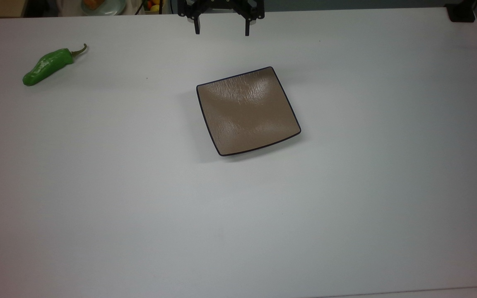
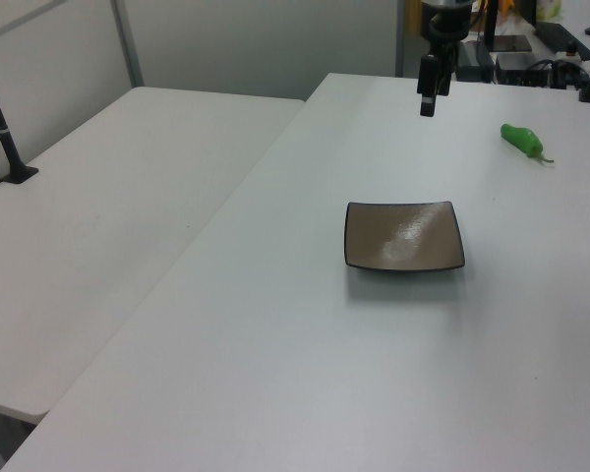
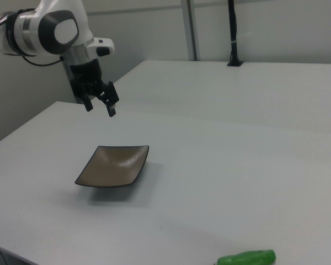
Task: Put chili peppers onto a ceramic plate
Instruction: 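Move the open gripper from above the plate toward the green chili pepper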
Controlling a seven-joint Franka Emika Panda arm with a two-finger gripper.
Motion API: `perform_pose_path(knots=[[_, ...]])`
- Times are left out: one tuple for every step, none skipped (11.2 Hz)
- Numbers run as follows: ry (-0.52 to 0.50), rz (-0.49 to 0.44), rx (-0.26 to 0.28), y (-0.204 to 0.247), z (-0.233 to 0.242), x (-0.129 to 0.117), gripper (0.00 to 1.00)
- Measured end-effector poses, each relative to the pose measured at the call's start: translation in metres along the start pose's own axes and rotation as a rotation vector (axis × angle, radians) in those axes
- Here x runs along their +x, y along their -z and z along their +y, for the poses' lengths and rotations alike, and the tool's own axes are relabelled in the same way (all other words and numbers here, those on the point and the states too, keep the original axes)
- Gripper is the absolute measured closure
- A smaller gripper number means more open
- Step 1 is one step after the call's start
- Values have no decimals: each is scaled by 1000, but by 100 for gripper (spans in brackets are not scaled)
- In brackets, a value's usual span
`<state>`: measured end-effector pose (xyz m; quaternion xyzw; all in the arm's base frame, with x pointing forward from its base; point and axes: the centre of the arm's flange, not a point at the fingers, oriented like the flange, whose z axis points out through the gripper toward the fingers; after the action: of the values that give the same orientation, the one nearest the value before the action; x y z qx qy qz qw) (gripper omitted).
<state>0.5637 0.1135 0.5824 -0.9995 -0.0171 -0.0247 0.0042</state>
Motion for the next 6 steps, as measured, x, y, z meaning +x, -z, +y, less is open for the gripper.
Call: perform_pose_path(knots=[[0, 0, 0, 0, 0, 0, 0], [0, 1, 0, 0, 0, 0, 0], [-3, 1, 0, 0, 1, 0, 0], [-11, 1, -1, 0, 6, 1, 0], [-30, 3, -1, 1, 17, 3, 0], [-57, 4, -3, 1, 33, 5, 0]])
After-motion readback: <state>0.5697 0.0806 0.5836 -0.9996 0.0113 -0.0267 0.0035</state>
